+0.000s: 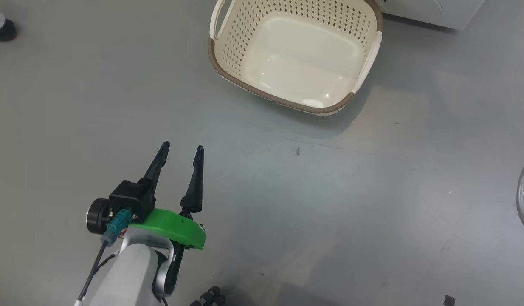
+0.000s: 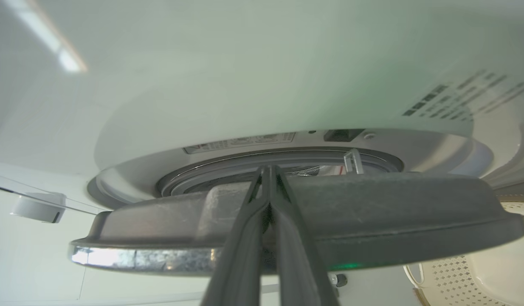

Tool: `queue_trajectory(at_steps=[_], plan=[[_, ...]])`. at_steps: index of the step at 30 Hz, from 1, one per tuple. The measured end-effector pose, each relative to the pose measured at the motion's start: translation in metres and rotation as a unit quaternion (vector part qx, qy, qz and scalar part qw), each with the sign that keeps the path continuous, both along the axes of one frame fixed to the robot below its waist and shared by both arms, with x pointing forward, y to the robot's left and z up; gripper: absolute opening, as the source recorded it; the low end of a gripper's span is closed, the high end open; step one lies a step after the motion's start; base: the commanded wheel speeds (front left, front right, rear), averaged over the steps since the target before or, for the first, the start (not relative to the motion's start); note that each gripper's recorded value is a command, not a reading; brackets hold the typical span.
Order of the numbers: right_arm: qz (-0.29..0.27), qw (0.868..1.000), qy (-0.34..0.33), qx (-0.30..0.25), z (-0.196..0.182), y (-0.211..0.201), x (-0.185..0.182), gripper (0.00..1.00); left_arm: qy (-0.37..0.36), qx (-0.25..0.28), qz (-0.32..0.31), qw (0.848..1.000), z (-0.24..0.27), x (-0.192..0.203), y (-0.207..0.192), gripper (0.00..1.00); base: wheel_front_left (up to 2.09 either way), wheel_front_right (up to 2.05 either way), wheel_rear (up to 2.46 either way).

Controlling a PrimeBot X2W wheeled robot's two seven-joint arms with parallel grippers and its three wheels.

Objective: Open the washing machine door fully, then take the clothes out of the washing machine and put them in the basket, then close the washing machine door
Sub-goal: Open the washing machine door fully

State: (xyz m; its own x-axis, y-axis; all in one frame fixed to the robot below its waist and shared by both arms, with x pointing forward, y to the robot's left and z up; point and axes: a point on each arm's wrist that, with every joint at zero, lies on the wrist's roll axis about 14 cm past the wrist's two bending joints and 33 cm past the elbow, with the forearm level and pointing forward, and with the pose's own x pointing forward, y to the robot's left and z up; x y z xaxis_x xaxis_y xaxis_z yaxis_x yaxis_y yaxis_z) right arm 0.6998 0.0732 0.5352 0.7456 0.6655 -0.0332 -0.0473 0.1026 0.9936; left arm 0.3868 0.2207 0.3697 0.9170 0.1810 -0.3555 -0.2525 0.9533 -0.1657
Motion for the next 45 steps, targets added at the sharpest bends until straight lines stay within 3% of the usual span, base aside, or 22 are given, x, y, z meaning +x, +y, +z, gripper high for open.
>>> queue_trajectory(at_steps=[23,45], plan=[[0.027,0.998,0.048,0.015,-0.012,0.007,-0.005,0.0,-0.01,-0.001,0.005,1.0,0.007,0.002,0.002,1.0,0.0,0.0,0.0],[0.056,0.994,0.095,0.023,-0.025,0.008,-0.045,0.0,-0.044,0.005,-0.008,0.999,0.03,0.004,-0.004,1.0,0.0,0.0,0.0]])
